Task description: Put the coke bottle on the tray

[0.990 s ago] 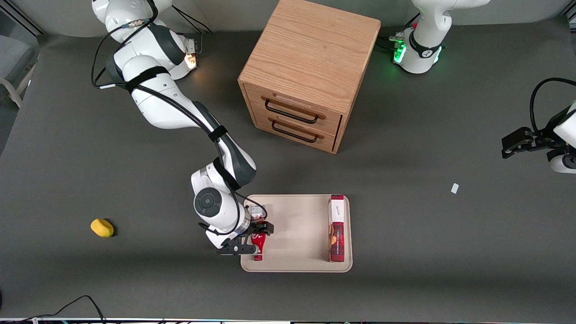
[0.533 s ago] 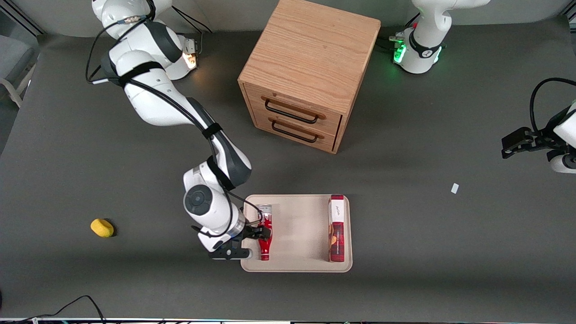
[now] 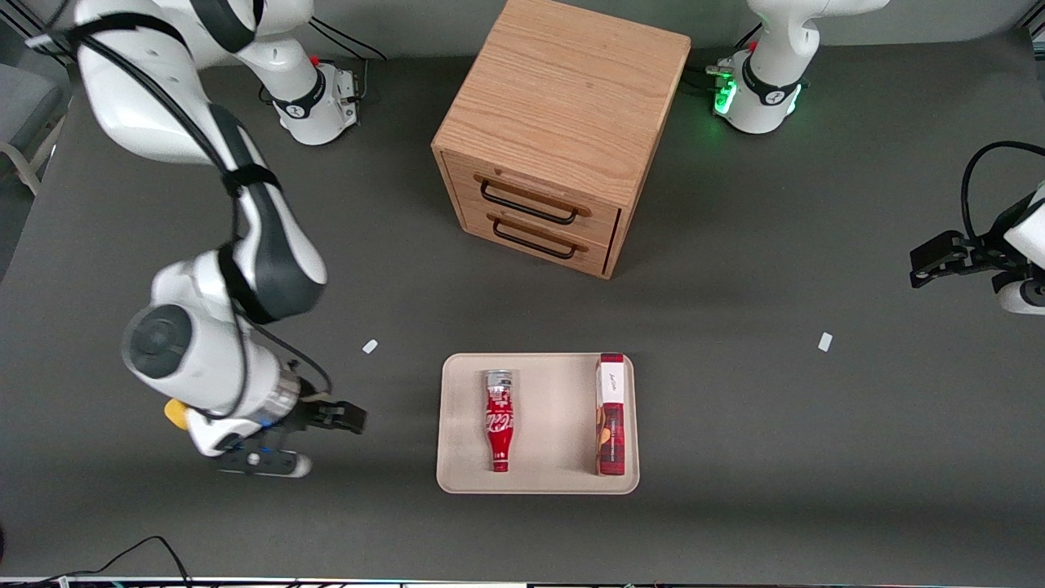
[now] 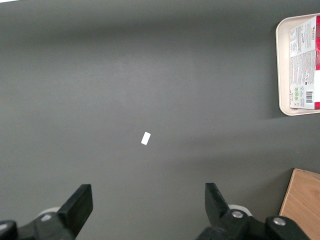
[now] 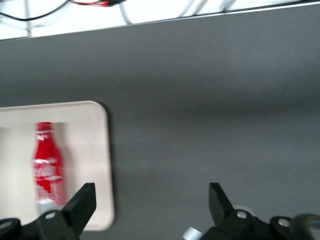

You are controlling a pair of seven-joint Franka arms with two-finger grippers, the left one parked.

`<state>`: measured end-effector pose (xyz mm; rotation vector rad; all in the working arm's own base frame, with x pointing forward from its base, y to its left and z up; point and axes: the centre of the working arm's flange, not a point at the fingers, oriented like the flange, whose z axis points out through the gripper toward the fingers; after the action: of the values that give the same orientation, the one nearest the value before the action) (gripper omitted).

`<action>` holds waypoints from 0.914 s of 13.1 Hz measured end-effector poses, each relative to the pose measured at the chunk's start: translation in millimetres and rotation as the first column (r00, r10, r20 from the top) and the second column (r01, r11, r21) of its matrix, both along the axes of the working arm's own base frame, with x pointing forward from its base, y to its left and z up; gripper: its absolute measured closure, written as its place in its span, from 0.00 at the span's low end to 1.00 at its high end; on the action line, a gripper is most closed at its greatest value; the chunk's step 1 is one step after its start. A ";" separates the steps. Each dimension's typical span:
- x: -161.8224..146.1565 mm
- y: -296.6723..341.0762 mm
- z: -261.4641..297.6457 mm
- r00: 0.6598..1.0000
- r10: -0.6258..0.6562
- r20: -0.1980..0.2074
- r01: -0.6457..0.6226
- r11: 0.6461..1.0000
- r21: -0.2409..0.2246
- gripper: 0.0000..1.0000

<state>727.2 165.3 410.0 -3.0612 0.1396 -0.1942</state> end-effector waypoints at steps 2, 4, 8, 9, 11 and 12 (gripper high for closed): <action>-24.9 -43.0 23.8 1.000 0.005 -0.010 -0.005 0.999 -0.035 0.00; -64.3 -69.2 55.2 1.000 -0.005 -0.013 0.004 0.998 -0.066 0.00; -149.7 -105.1 110.7 0.999 -0.049 -0.015 0.047 0.993 -0.107 0.00; -164.8 -111.4 121.5 0.999 -0.041 -0.027 0.038 0.993 -0.114 0.00; -182.6 -125.2 141.7 0.999 -0.021 -0.030 0.018 0.994 -0.112 0.00; -187.7 -133.0 149.6 0.999 -0.020 -0.034 0.016 0.994 -0.112 0.00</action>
<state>539.5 32.3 559.7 -3.1766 0.1645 -0.1542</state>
